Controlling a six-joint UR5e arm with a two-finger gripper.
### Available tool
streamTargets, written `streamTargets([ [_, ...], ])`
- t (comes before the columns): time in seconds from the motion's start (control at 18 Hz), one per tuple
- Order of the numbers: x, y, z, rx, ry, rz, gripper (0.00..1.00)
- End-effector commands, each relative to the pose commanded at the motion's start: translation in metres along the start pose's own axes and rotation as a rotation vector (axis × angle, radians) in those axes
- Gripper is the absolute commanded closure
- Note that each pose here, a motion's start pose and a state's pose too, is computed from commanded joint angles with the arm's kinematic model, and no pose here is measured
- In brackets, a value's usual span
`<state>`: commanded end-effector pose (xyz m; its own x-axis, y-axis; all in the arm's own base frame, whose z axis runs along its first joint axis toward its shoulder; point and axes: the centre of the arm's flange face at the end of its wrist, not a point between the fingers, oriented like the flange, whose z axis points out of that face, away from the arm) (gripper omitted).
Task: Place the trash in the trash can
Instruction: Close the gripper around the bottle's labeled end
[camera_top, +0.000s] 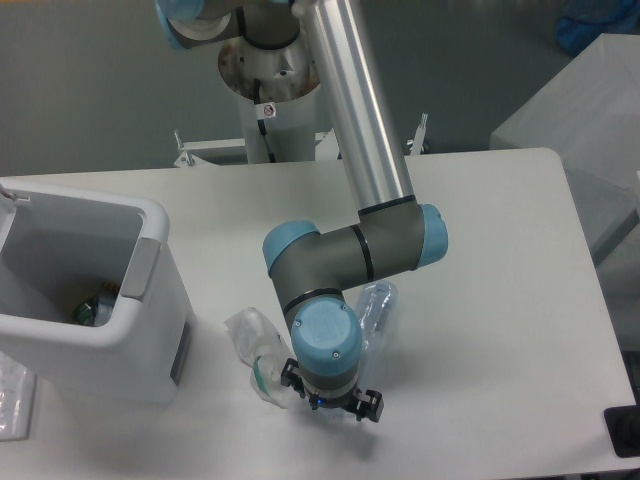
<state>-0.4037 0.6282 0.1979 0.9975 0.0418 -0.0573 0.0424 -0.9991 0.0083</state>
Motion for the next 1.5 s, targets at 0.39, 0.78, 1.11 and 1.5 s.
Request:
streamTargets([
  [0.39,0.006,-0.005,0.009,-0.035,-0.036,0.003,0.36],
  [0.78,0.005,-0.006,0.003,-0.022,-0.041,-0.018,0.64],
  [1.11,0.005,-0.007,-0.004,-0.008,-0.040,-0.017,0.71],
  [1.5,-0.022,0.000,-0.064,0.119,-0.035,-0.056,0.72],
])
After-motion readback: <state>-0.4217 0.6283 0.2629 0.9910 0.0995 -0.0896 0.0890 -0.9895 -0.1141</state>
